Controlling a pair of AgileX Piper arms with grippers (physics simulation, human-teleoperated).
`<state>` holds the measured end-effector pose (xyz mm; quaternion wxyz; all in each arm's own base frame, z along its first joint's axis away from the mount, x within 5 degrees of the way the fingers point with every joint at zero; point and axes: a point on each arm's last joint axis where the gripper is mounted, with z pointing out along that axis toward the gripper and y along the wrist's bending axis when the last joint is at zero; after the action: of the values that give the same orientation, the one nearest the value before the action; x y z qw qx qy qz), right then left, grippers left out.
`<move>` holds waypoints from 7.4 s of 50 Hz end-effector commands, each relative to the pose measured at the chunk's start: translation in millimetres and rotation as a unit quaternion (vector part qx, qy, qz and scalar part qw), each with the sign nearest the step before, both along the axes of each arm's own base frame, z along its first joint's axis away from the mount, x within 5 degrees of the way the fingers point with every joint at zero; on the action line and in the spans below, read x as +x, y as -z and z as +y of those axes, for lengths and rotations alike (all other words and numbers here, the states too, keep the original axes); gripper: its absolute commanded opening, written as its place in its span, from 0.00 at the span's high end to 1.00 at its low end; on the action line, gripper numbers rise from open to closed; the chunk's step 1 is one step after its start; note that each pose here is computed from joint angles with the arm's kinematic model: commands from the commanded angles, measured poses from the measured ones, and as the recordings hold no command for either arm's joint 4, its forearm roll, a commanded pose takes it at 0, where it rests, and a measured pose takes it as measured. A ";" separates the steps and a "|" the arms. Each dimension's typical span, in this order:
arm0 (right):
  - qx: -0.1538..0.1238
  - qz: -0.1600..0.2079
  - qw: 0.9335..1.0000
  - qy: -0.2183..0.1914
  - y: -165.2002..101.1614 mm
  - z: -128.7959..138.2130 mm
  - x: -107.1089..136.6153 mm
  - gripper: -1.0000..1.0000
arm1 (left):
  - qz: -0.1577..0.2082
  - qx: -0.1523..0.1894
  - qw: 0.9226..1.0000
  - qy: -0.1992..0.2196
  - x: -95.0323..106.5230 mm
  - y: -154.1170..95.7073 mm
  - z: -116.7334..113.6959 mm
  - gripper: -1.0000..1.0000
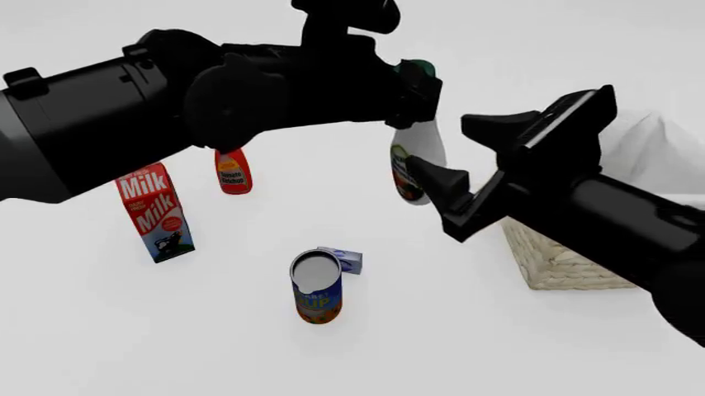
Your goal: Pick the salad dressing and place it in the basket.
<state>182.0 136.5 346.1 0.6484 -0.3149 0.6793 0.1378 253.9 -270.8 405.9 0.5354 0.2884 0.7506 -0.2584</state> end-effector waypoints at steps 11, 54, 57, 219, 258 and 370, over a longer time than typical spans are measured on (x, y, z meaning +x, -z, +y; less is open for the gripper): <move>-0.010 -0.001 1.000 0.006 4.5 3.2 9.5 0.00 | -0.010 -0.004 1.000 0.004 -4.6 -8.5 2.9 1.00; -0.023 0.001 1.000 0.021 10.7 8.1 30.5 0.00 | -0.017 -0.013 1.000 0.013 -17.9 -21.6 6.8 1.00; -0.023 0.000 1.000 0.020 9.9 9.1 31.8 0.00 | -0.016 -0.015 1.000 0.014 -19.2 -22.2 7.1 1.00; 0.075 -0.084 0.967 0.227 -85.0 -102.7 -0.8 1.00 | -0.244 -0.020 0.867 -0.434 -199.3 184.3 277.4 0.00; 0.052 -0.035 0.923 0.379 -31.9 -170.7 82.1 1.00 | -0.230 -0.005 0.862 -0.452 -199.1 187.5 279.7 0.00; 0.018 0.080 0.906 0.416 62.7 -205.9 153.8 1.00 | -0.222 0.007 0.864 -0.451 -198.8 189.4 279.8 0.00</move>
<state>335.2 -68.0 283.2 0.5924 0.0114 0.7978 -0.1113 55.1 8.8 216.7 0.7449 -0.0272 0.6608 0.0880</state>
